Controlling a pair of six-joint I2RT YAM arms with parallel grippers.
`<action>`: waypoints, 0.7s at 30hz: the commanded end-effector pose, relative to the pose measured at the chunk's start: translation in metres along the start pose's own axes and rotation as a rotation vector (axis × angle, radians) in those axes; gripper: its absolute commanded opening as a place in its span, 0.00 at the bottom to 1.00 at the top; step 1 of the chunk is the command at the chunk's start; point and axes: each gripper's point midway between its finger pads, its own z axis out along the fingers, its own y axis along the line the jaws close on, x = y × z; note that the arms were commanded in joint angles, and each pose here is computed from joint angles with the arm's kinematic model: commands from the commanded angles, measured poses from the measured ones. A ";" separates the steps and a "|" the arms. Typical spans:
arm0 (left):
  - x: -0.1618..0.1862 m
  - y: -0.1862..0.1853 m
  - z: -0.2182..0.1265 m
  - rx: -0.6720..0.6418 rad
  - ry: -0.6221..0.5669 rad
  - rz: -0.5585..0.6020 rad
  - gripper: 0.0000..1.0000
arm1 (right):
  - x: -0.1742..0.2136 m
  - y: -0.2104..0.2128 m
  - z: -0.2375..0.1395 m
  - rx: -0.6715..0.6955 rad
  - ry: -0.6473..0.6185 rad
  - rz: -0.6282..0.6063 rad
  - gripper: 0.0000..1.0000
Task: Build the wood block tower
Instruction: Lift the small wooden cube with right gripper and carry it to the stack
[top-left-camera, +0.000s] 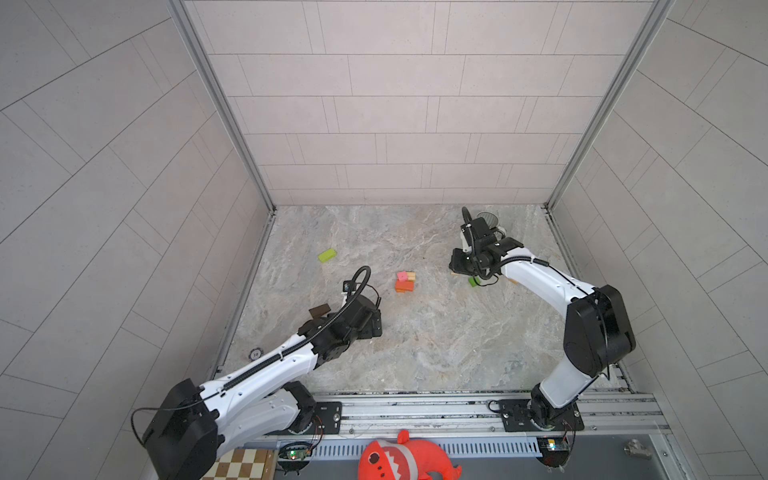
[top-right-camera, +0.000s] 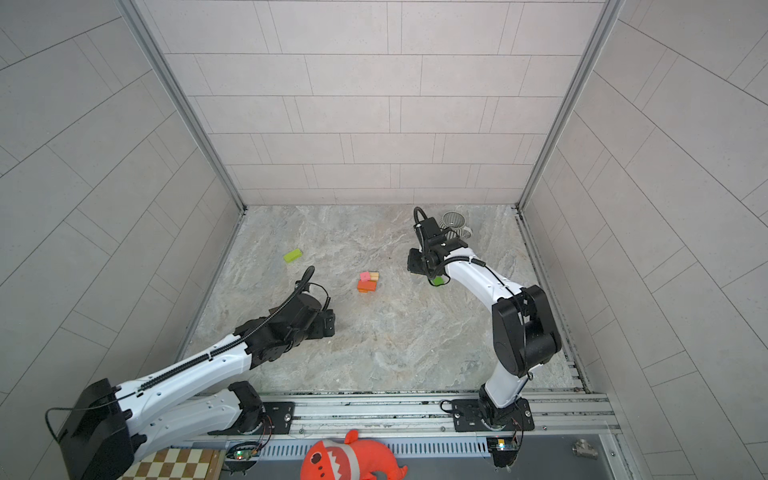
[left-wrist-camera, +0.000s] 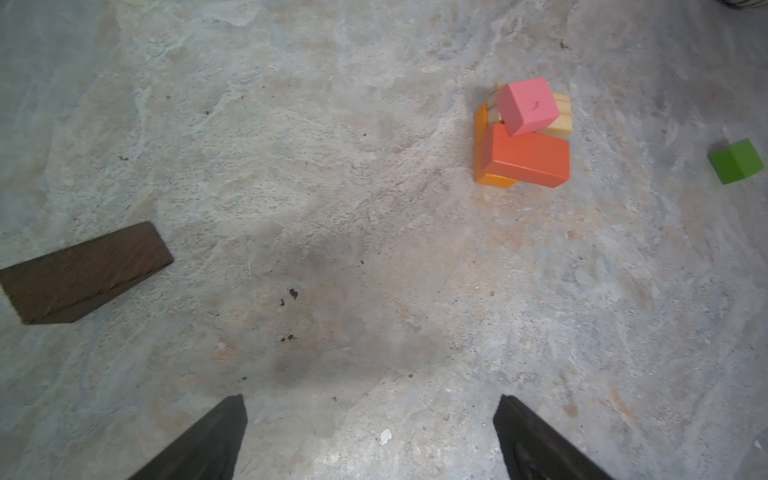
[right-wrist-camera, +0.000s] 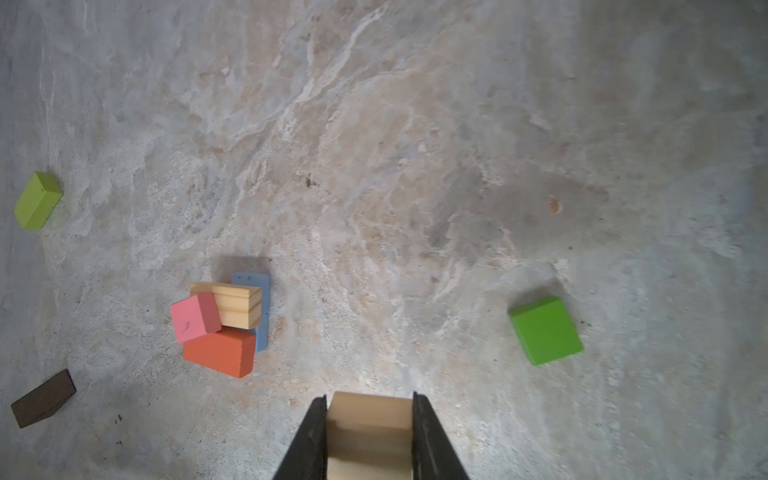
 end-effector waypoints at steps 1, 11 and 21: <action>0.003 0.014 0.001 -0.039 -0.024 -0.042 1.00 | 0.006 0.020 0.013 0.009 0.030 -0.017 0.27; 0.010 0.031 0.015 -0.067 0.001 -0.074 1.00 | 0.012 0.081 0.052 -0.049 0.079 -0.114 0.28; 0.010 0.032 0.021 -0.064 -0.001 -0.067 1.00 | 0.010 0.093 0.077 -0.051 0.097 -0.131 0.28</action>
